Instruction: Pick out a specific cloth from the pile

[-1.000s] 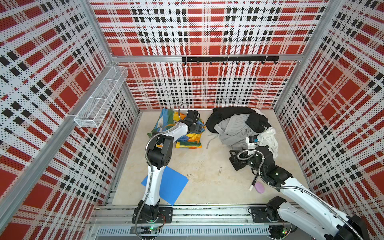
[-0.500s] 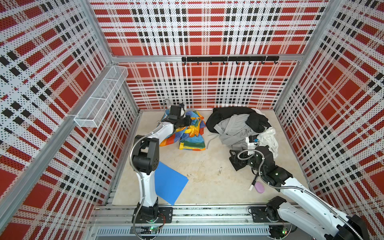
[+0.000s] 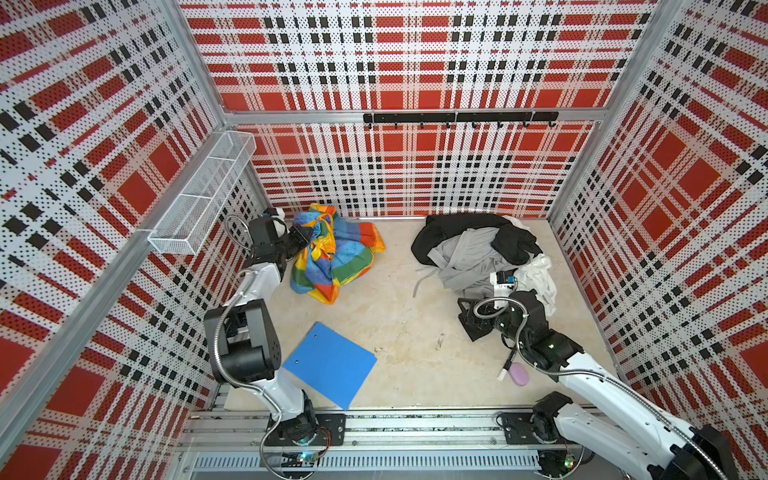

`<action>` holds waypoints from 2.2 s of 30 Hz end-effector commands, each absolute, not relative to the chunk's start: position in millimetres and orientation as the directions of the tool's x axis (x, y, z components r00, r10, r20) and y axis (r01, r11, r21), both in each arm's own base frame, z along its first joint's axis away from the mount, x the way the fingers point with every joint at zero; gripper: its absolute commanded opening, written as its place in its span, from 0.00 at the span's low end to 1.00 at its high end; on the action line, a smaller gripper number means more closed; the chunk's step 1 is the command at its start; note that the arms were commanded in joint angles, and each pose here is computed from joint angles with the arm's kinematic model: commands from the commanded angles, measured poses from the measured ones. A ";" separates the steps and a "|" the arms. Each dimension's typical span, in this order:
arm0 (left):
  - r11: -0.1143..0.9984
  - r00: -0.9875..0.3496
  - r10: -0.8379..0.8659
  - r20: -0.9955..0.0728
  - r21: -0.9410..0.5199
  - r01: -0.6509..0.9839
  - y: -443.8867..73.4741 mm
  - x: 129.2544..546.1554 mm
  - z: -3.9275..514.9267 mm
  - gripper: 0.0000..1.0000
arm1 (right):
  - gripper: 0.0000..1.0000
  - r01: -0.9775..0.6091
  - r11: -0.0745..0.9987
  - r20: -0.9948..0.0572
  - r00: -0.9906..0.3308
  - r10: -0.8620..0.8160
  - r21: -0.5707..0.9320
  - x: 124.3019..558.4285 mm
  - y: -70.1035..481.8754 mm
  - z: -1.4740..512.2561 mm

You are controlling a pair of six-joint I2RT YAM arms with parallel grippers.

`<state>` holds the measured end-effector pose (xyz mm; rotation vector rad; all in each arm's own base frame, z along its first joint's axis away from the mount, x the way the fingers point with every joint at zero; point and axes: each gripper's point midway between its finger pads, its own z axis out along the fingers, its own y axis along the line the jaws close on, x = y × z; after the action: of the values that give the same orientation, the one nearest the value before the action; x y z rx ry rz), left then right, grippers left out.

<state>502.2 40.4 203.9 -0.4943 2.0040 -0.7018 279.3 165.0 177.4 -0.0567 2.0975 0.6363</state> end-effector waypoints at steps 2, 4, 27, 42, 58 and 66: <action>0.812 -0.541 -0.558 -0.630 -0.548 -0.199 55.3 490.4 156.6 0.01 | 1.00 -0.298 0.845 -0.802 -0.553 0.226 0.443 283.3 170.9 191.2; 0.834 -0.569 -0.530 -0.629 -0.506 -0.218 52.3 491.5 145.8 0.02 | 1.00 -0.296 0.847 -0.802 -0.553 0.225 0.441 282.7 170.1 190.0; 0.911 -0.761 -0.345 -0.549 -0.390 -0.132 -39.7 541.0 70.3 0.59 | 1.00 -0.281 0.858 -0.806 -0.548 0.226 0.431 277.9 162.7 188.2; 0.956 -0.552 -0.233 -0.800 -0.292 0.019 -30.5 515.9 230.5 0.99 | 1.00 -0.306 0.865 -0.835 -0.512 0.201 0.397 281.5 162.9 197.6; 0.974 -0.368 -0.201 -0.908 -0.225 0.024 -36.2 373.9 268.2 0.99 | 1.00 -0.194 0.930 -0.895 -0.389 0.219 0.312 291.4 130.6 226.3; 0.991 -0.291 -0.086 -0.953 -0.052 -0.123 -34.3 330.4 229.8 1.00 | 1.00 -0.066 0.965 -0.925 -0.309 0.221 0.252 288.2 96.5 224.1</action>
<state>331.9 -51.6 224.9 -0.0817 1.9557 -0.1289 288.0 111.5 217.1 0.0790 1.9254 0.3563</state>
